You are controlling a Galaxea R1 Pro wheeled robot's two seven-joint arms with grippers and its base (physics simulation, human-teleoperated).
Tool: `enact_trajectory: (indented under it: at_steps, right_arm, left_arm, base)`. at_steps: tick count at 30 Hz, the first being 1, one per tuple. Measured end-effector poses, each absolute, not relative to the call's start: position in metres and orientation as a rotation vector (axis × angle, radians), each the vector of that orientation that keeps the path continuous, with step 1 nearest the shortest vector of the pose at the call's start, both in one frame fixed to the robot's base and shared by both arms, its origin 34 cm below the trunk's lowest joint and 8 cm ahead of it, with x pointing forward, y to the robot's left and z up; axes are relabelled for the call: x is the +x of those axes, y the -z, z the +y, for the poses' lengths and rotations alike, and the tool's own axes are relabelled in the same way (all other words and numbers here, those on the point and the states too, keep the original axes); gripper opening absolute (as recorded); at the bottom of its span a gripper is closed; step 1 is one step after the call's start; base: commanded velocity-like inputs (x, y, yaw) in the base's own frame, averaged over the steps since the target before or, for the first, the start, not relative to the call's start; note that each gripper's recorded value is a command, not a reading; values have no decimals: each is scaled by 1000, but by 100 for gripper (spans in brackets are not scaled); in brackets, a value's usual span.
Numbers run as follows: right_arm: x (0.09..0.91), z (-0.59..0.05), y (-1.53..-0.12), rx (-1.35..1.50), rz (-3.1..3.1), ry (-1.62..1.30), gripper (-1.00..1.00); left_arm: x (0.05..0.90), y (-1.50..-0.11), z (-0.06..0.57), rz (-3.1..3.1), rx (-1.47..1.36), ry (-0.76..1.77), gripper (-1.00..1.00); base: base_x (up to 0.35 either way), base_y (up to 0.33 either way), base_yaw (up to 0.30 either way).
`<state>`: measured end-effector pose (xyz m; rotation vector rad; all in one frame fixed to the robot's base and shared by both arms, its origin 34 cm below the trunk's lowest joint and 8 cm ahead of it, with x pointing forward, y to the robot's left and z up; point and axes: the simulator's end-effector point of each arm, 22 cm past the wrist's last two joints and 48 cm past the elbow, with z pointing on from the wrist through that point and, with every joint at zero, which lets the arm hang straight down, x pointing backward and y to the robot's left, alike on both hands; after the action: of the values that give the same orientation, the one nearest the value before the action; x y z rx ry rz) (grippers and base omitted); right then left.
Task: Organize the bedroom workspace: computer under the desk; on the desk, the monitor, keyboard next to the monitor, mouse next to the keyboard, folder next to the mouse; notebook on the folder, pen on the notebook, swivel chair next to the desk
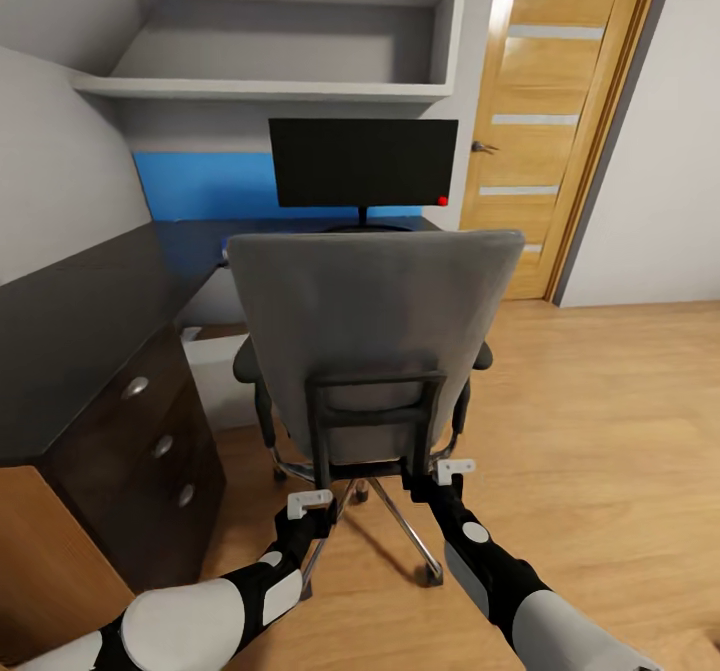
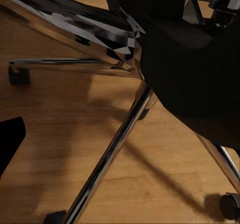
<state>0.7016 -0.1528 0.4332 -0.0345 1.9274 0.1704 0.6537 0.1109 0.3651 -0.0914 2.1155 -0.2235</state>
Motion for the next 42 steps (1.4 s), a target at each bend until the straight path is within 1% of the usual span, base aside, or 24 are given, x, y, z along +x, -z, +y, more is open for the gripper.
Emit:
enact_trajectory:
  at_steps: [21,28,33,42]
  right_arm:
    - [701,-151,-433,-38,1929,-171,100]
    - [701,-152,-432,-39,1929,-171,100]
    - [701,-152,-432,-36,1929,-171,100]
    - [702,-152,-432,-33,1929,-170,100]
  left_arm:
    - [654,-365,112,2117,-119,228,100]
    - [654,-365,112,2117,-117,227,100]
    - [655,-364,114,2118,-133,226,100]
    - [655,-364,114,2118,-138,227,100]
  base:
    - [306,0,0]
    - [230,0,0]
    - [-50,0,0]
    - [-316,0,0]
